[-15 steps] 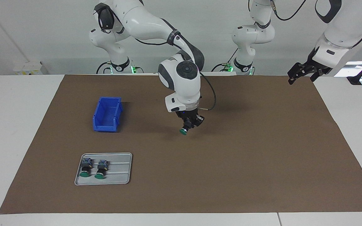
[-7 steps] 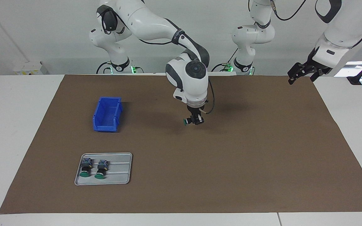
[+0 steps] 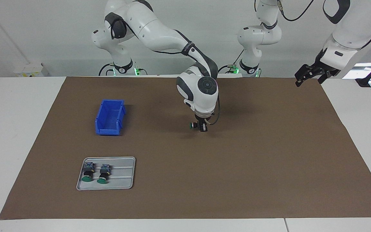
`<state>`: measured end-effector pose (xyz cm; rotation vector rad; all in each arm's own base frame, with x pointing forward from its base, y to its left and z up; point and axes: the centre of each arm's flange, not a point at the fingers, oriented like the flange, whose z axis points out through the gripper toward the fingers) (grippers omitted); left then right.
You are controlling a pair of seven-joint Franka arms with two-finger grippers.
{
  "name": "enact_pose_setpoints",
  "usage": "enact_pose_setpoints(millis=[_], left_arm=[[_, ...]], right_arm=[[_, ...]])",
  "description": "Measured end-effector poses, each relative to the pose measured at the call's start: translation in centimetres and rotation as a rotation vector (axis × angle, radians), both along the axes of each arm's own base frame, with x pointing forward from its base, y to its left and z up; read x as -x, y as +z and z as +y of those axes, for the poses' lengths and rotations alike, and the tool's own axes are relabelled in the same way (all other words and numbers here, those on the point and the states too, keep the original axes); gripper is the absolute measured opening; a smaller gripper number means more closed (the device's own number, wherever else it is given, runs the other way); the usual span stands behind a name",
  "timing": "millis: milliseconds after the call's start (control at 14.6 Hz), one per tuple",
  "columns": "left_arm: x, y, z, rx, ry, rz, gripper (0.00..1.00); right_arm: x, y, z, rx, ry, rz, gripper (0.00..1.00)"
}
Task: Place and press button with both arms
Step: 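Carry the module to the table center and set it down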
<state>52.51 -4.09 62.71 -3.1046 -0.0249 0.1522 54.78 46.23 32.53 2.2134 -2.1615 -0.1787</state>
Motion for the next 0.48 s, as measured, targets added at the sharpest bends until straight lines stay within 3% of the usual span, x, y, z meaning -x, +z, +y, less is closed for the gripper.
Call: enact_pose_setpoints(millis=[481], left_arm=[[0.0, 0.0, 0.0, 0.000, 0.001, 0.001, 1.00]], right_arm=[[-0.2, -1.7, 0.4, -0.005, -0.064, -0.008, 0.41]])
